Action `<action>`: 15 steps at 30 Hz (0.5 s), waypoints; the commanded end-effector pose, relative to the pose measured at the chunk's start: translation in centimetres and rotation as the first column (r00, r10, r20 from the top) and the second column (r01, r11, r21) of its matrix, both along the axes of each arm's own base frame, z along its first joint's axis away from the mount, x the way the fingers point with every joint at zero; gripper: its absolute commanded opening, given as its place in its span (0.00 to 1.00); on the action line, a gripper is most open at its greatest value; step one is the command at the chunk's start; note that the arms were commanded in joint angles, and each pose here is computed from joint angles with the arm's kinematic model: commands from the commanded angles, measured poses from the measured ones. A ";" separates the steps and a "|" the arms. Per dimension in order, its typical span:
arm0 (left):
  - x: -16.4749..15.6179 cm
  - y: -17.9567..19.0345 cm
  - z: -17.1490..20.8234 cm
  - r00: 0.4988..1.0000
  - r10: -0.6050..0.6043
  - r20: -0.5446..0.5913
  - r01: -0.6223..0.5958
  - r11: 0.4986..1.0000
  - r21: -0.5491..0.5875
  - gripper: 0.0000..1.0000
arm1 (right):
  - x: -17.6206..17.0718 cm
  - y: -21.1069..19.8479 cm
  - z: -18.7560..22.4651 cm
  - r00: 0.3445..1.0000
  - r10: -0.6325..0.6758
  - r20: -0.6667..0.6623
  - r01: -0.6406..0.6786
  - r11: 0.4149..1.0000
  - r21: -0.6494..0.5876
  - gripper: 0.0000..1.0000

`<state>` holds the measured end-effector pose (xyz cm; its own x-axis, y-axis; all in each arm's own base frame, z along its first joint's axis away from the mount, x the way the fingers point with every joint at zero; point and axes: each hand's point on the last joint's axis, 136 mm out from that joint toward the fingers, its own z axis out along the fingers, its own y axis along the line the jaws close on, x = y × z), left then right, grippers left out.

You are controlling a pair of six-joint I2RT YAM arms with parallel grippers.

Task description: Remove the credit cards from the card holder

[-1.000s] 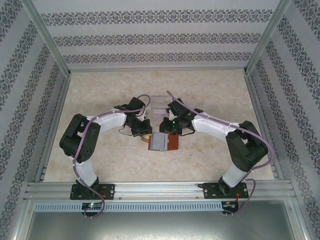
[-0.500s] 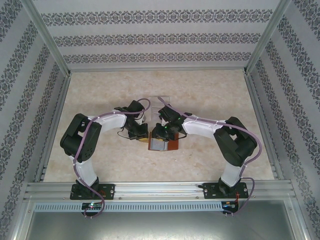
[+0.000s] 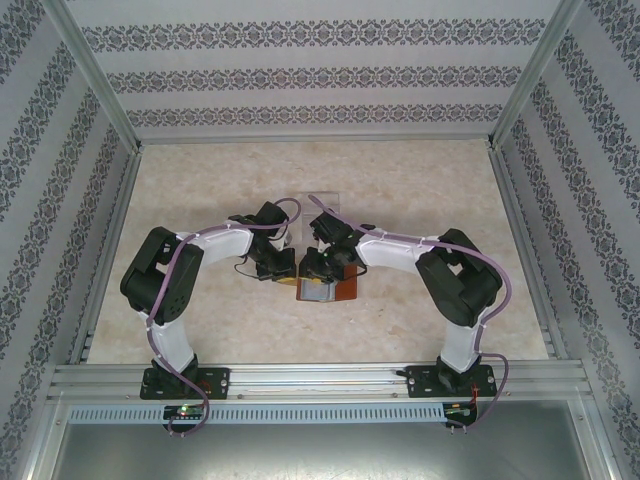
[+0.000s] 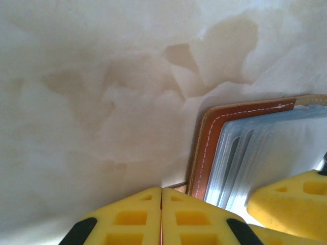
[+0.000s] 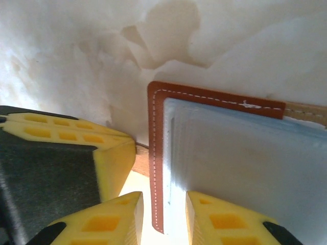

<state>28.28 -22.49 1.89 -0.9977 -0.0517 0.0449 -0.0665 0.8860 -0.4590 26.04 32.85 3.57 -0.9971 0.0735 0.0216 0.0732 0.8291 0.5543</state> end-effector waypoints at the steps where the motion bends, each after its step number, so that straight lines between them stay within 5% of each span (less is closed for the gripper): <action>1: -1.3 0.3 -0.9 0.999 -0.023 -0.040 0.024 0.999 0.023 0.08 | -0.4 -0.3 -0.5 1.000 0.023 0.004 -0.023 0.998 -0.063 0.30; 15: -1.4 0.2 -0.8 0.999 -0.018 -0.038 0.018 1.000 0.014 0.08 | -0.8 -2.8 -0.8 0.997 0.071 0.017 -0.063 0.960 -0.274 0.39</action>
<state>28.19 -22.50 1.86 -0.9975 -0.0514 0.0484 -0.0680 0.8846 -0.4613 25.68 31.56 3.52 -0.9994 0.0333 -0.0126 0.0250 0.9086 0.4169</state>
